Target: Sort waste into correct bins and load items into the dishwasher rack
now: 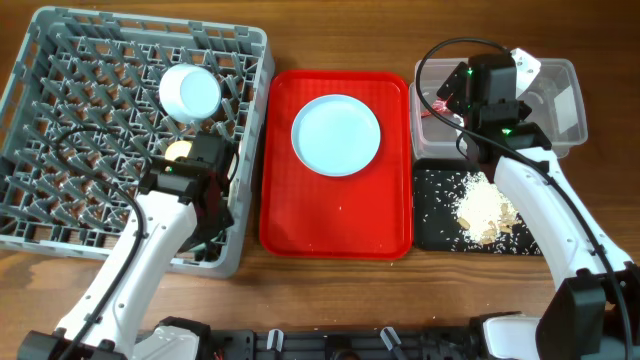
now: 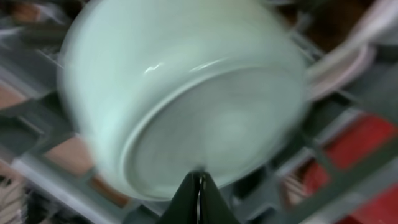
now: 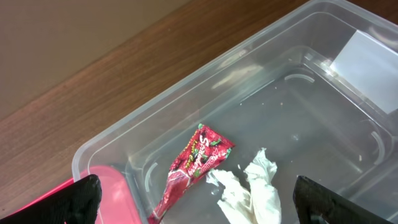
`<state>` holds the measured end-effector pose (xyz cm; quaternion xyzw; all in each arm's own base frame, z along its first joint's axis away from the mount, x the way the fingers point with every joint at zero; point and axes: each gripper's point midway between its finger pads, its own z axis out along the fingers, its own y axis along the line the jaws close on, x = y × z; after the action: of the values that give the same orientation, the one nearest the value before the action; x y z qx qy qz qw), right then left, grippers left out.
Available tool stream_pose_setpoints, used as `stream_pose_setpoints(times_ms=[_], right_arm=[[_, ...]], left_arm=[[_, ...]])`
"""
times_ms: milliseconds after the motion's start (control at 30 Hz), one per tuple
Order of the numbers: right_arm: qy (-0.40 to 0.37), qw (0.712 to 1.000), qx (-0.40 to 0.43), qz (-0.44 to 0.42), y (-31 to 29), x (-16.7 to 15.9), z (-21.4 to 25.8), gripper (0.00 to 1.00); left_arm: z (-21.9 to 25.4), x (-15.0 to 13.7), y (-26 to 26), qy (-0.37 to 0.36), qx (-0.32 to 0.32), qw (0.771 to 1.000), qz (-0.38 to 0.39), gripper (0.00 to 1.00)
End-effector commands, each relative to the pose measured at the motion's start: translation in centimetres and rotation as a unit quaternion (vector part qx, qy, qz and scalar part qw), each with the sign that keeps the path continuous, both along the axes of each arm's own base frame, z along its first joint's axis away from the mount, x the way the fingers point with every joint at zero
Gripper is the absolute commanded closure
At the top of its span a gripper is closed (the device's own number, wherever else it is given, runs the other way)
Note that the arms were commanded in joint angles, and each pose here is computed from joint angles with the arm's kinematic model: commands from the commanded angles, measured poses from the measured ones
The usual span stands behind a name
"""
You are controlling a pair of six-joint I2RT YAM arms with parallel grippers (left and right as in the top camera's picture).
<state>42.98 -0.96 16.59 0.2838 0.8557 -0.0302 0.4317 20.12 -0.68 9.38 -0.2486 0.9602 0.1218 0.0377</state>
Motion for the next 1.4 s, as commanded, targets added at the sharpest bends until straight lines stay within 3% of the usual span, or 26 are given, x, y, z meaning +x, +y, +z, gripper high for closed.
stream_pose_setpoints(times_ms=[0, 100, 200, 300, 333, 433, 500, 533, 567, 600, 667, 700, 733, 867, 900, 967, 1033, 1067, 1200, 1333, 1367], right_arm=[[-0.015, 1.000, -0.001, -0.010, -0.4, 0.0, 1.1, 0.00], [-0.014, 1.000, -0.001, -0.010, -0.4, 0.0, 1.1, 0.00], [-0.015, 1.000, -0.001, -0.010, -0.4, 0.0, 1.1, 0.00], [-0.015, 1.000, -0.001, -0.010, -0.4, 0.0, 1.1, 0.00], [-0.015, 1.000, -0.001, -0.010, -0.4, 0.0, 1.1, 0.00], [-0.014, 1.000, -0.001, -0.010, -0.4, 0.0, 1.1, 0.00], [-0.015, 1.000, -0.001, -0.010, -0.4, 0.0, 1.1, 0.00], [-0.014, 1.000, -0.001, -0.010, -0.4, 0.0, 1.1, 0.00], [-0.014, 1.000, -0.001, -0.010, -0.4, 0.0, 1.1, 0.00], [-0.015, 1.000, -0.001, -0.010, -0.4, 0.0, 1.1, 0.00], [-0.015, 1.000, -0.001, -0.010, -0.4, 0.0, 1.1, 0.00], [-0.014, 1.000, -0.001, -0.010, -0.4, 0.0, 1.1, 0.00], [-0.014, 1.000, -0.001, -0.010, -0.4, 0.0, 1.1, 0.00], [-0.015, 1.000, -0.001, -0.010, -0.4, 0.0, 1.1, 0.00], [-0.014, 1.000, -0.001, -0.010, -0.4, 0.0, 1.1, 0.00], [-0.014, 1.000, -0.001, -0.010, -0.4, 0.0, 1.1, 0.00], [-0.015, 1.000, -0.001, -0.010, -0.4, 0.0, 1.1, 0.00], [-0.014, 1.000, -0.001, -0.010, -0.4, 0.0, 1.1, 0.00], [-0.015, 1.000, -0.001, -0.010, -0.4, 0.0, 1.1, 0.00], [-0.014, 1.000, -0.001, -0.010, -0.4, 0.0, 1.1, 0.00], [-0.015, 1.000, -0.001, -0.010, -0.4, 0.0, 1.1, 0.00]], left_arm=[[3.9, 0.8, 4.4, -0.079, 0.134, 0.983, 0.102, 0.93], [6.1, 1.9, 2.5, -0.122, 0.094, 0.985, 0.083, 0.90], [7.2, 2.6, 2.3, -0.154, 0.112, 0.980, 0.061, 0.78], [5.8, 2.3, -0.4, -0.129, 0.031, 0.989, 0.061, 0.78], [5.9, 2.2, 0.0, -0.130, 0.045, 0.989, 0.059, 0.74], [6.1, 2.0, 1.6, -0.133, 0.093, 0.985, 0.057, 0.31], [5.4, 1.7, 1.7, -0.126, 0.096, 0.986, 0.056, 0.18], [5.0, 1.5, 1.7, -0.121, 0.096, 0.986, 0.056, 0.06], [4.8, 1.2, 2.0, -0.115, 0.097, 0.987, 0.060, 0.02], [4.7, 1.0, 2.3, -0.104, 0.092, 0.988, 0.062, 0.01], [3.7, 1.7, 1.3, -0.080, -0.001, 0.996, 0.030, 0.00], [3.6, 2.6, 0.3, -0.085, -0.058, 0.995, -0.012, 0.05], [4.1, 3.3, -0.2, -0.104, -0.089, 0.990, -0.035, 0.20], [10.2, 7.4, -2.6, -0.276, -0.117, 0.948, -0.106, 0.20], [10.9, 7.9, -4.0, -0.291, -0.134, 0.937, -0.141, 0.21], [9.5, 8.2, -5.7, -0.263, -0.135, 0.938, -0.182, 0.21], [6.9, 8.8, -6.6, -0.216, -0.123, 0.945, -0.210, 0.31], [4.9, 9.6, -6.5, -0.189, -0.108, 0.953, -0.208, 0.38], [0.1, 12.4, -7.2, -0.153, -0.106, 0.961, -0.206, 0.47], [-1.2, 12.5, -8.2, -0.136, -0.129, 0.960, -0.209, 0.71], [-1.1, 12.6, -8.3, -0.140, -0.131, 0.959, -0.210, 0.72]])
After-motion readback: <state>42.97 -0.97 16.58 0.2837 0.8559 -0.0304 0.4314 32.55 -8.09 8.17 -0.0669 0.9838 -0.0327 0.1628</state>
